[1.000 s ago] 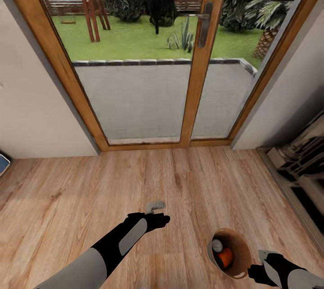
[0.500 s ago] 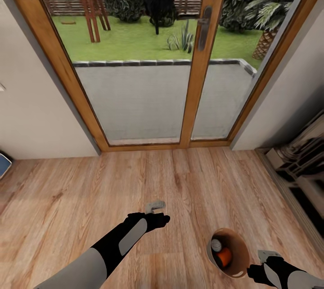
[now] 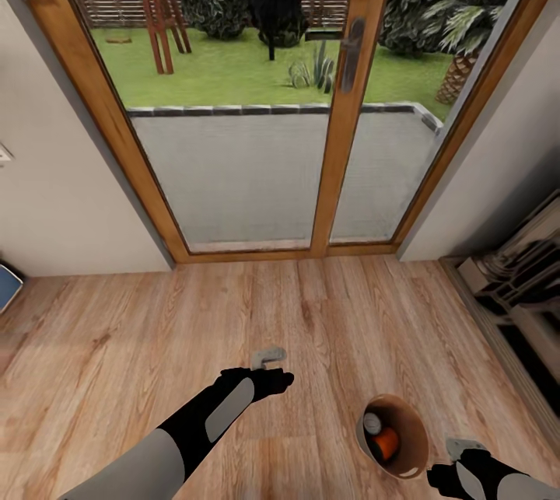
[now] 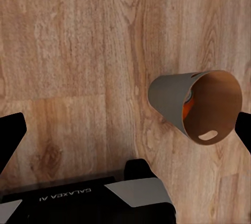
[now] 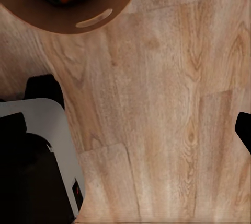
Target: Put the three can of soda from the living room inside the tash can in the kitchen.
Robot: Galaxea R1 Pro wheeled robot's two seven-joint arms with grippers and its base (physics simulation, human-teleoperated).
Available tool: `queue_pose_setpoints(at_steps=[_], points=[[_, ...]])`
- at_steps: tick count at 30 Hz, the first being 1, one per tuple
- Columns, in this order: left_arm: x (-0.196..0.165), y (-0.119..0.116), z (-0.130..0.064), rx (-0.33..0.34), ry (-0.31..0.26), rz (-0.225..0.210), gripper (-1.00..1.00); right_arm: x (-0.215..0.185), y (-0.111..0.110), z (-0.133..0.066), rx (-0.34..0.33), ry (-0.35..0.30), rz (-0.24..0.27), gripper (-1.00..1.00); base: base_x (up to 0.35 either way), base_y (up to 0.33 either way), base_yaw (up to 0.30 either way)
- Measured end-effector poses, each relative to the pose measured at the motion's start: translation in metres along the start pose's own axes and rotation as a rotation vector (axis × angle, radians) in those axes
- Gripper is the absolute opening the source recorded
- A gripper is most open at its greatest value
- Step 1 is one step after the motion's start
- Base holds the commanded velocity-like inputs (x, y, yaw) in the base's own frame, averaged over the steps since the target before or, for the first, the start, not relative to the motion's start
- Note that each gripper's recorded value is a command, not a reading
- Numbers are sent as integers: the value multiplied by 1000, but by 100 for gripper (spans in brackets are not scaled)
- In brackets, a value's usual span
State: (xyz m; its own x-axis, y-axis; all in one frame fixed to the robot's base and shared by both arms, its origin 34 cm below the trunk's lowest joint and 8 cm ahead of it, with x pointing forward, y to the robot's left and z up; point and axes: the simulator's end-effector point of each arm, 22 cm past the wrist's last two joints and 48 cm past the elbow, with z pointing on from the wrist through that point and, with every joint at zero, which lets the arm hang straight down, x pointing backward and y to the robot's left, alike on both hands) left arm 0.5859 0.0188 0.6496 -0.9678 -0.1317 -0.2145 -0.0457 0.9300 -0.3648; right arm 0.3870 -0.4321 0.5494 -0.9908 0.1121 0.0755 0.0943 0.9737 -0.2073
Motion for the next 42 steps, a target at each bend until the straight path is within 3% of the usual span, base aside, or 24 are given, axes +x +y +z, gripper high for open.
queue_pose_setpoints(at_steps=[7, 13, 23, 42], points=[[0, -3, -7, 0, 0, 0, 100, 18, 3, -4, -5, 20, -8, 100, 0, 0, 0], [0, -5, -13, -1, 0, 1, 100, 33, 0, -5, -1, -22, -18, 100, 0, 0, 0], [1, 7, -21, -52, -11, 73, 100, 56, -7, -10, 5, -28, -31, 100, 0, 0, 0], [13, 16, -33, -86, 6, 77, 100, 85, -12, -23, 7, -3, -38, 100, 0, 0, 0]])
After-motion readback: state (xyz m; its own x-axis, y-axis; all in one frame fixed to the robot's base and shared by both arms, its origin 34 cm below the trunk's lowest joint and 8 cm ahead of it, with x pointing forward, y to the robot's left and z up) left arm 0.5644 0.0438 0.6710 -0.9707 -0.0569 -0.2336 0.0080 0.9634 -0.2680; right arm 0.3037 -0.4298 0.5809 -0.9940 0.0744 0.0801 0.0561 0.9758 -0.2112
